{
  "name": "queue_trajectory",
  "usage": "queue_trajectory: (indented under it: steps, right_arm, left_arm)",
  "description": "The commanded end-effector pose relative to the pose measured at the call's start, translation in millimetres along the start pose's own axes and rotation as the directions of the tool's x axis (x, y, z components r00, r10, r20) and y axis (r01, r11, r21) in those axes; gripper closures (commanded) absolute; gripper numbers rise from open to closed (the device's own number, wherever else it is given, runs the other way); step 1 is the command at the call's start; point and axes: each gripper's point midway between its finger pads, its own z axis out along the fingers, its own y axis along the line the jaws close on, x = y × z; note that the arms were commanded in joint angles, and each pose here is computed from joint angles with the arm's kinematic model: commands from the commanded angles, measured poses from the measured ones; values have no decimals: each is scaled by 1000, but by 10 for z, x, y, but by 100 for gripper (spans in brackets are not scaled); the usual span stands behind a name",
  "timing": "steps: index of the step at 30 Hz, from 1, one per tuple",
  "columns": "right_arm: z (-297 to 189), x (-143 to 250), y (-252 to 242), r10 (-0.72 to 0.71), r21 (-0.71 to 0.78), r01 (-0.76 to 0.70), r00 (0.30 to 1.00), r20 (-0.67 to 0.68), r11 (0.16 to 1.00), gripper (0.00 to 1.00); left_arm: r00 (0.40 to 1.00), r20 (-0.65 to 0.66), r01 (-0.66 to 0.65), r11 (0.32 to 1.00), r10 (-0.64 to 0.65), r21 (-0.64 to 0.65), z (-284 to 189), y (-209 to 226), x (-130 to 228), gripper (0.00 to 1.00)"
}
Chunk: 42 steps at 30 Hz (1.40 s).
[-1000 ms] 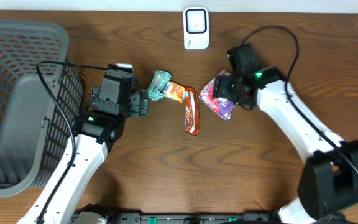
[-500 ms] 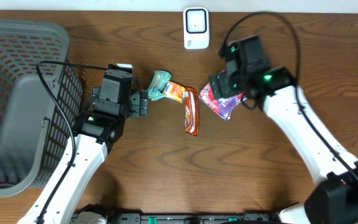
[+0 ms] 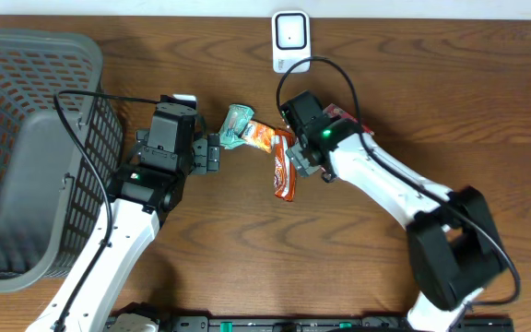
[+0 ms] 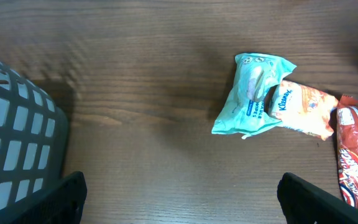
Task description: Scan the item barcode
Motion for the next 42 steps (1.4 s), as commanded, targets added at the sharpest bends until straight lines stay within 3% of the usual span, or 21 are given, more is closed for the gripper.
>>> queue_trajectory:
  steps: [1, 4, 7, 9, 13, 18, 22, 26, 31, 36, 39, 42]
  right_arm:
    - [213, 147, -204, 21, 164, -10, 997, -68, 986, 11]
    - [376, 249, -175, 7, 174, 14, 993, -116, 985, 20]
    - [481, 354, -155, 3, 172, 25, 987, -160, 985, 62]
    - [448, 380, -163, 47, 179, -17, 985, -165, 984, 78]
    - [221, 168, -45, 111, 22, -109, 989, -96, 994, 78]
    - [-435, -353, -41, 239, -411, -193, 969, 63, 891, 76]
    - [-996, -598, -332, 403, -711, -200, 906, 128, 675, 85]
    - [-1321, -559, -569, 523, -924, -150, 850, 61, 351, 86]
    - [-1276, -310, -653, 570, -990, -144, 812, -126, -14, 86]
    - [-826, -54, -493, 541, -939, -260, 768, -342, -225, 84]
    - [-568, 48, -467, 526, -904, -341, 735, -428, -260, 77]
    - [-257, 191, -495, 532, -852, -497, 683, -500, -162, 70]
  left_arm:
    - [1000, -1, 11, 1000, -11, -5, 0, 14, -1, 2]
    - [1000, -1, 11, 1000, -11, -5, 0, 14, -1, 2]
    - [1000, -1, 11, 1000, -11, -5, 0, 14, -1, 2]
    - [1000, -1, 11, 1000, -11, -5, 0, 14, -1, 2]
    - [1000, -1, 11, 1000, -11, -5, 0, 14, -1, 2]
    - [1000, -1, 11, 1000, -11, -5, 0, 14, -1, 2]
    - [1000, -1, 11, 1000, -11, -5, 0, 14, -1, 2]
    - [1000, -1, 11, 1000, -11, -5, 0, 14, -1, 2]
    - [1000, -1, 11, 1000, -11, -5, 0, 14, -1, 2]
    - [1000, -1, 11, 1000, -11, -5, 0, 14, -1, 2]
    - [1000, -1, 11, 1000, -11, -5, 0, 14, -1, 2]
    - [1000, -1, 11, 1000, -11, -5, 0, 14, -1, 2]
